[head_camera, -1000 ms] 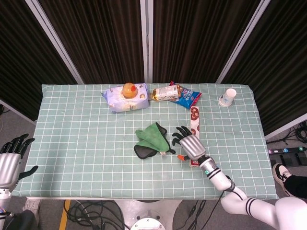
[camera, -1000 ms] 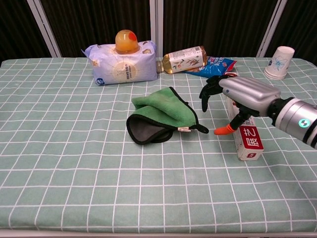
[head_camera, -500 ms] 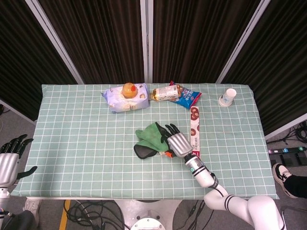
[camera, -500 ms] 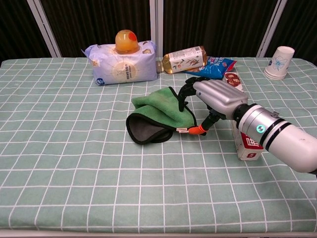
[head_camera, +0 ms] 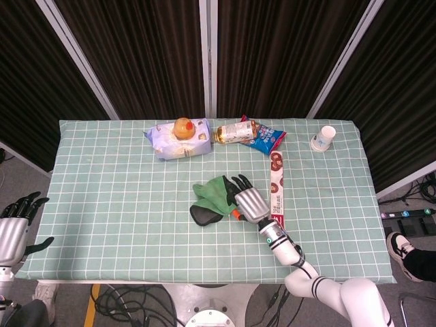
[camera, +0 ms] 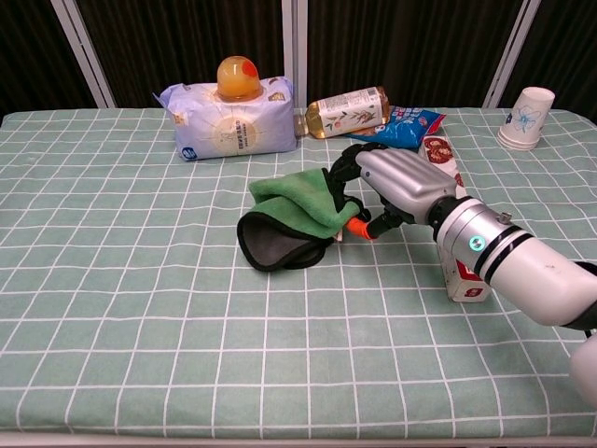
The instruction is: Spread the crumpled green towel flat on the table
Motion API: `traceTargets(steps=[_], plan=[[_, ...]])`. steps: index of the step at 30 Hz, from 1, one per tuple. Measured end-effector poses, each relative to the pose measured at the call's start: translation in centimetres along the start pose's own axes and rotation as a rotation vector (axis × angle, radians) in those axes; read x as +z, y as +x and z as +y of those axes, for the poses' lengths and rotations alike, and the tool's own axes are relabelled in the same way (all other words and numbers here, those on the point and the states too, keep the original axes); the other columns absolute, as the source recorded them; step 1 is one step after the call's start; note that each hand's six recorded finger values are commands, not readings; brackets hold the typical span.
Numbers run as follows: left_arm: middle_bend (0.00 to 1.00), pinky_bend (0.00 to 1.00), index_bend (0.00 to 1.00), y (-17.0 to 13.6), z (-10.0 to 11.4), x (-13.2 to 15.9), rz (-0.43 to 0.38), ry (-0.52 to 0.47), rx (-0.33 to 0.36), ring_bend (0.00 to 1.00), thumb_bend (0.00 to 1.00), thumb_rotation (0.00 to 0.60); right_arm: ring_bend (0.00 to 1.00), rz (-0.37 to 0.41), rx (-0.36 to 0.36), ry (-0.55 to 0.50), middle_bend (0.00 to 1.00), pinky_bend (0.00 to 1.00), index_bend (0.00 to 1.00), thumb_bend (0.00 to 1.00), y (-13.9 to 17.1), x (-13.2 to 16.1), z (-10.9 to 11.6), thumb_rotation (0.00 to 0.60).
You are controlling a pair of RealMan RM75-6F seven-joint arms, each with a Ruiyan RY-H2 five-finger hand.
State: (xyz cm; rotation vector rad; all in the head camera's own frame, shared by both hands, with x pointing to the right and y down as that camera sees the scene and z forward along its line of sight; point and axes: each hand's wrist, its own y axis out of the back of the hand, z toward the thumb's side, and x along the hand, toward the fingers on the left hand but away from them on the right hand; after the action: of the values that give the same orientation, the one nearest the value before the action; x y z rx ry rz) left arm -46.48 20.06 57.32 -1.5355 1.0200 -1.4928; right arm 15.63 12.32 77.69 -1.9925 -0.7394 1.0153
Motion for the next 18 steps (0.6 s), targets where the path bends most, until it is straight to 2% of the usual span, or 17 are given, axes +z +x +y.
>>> traceTargets(steps=[5, 11, 18], plan=[[0.23, 0.24, 0.25, 0.8, -0.4, 1.0, -0.048, -0.015, -0.018, 0.18, 0.02, 0.600, 0.11, 0.014, -0.014, -0.023, 0.28, 0.06, 0.65, 0.45, -0.3, 0.2, 1.2, 0.600], [0.23, 0.24, 0.26, 2.6, -0.8, 3.0, -0.123, -0.049, -0.037, 0.18, 0.02, 0.600, 0.11, 0.030, -0.043, -0.057, 0.28, 0.06, 0.66, 0.45, -1.5, 0.9, 3.9, 0.600], [0.23, 0.24, 0.27, 5.6, -2.0, 6.3, -0.206, -0.170, -0.075, 0.19, 0.01, 0.600, 0.11, 0.031, -0.084, -0.075, 0.28, 0.06, 0.67, 0.45, -3.6, 2.7, 7.8, 0.600]])
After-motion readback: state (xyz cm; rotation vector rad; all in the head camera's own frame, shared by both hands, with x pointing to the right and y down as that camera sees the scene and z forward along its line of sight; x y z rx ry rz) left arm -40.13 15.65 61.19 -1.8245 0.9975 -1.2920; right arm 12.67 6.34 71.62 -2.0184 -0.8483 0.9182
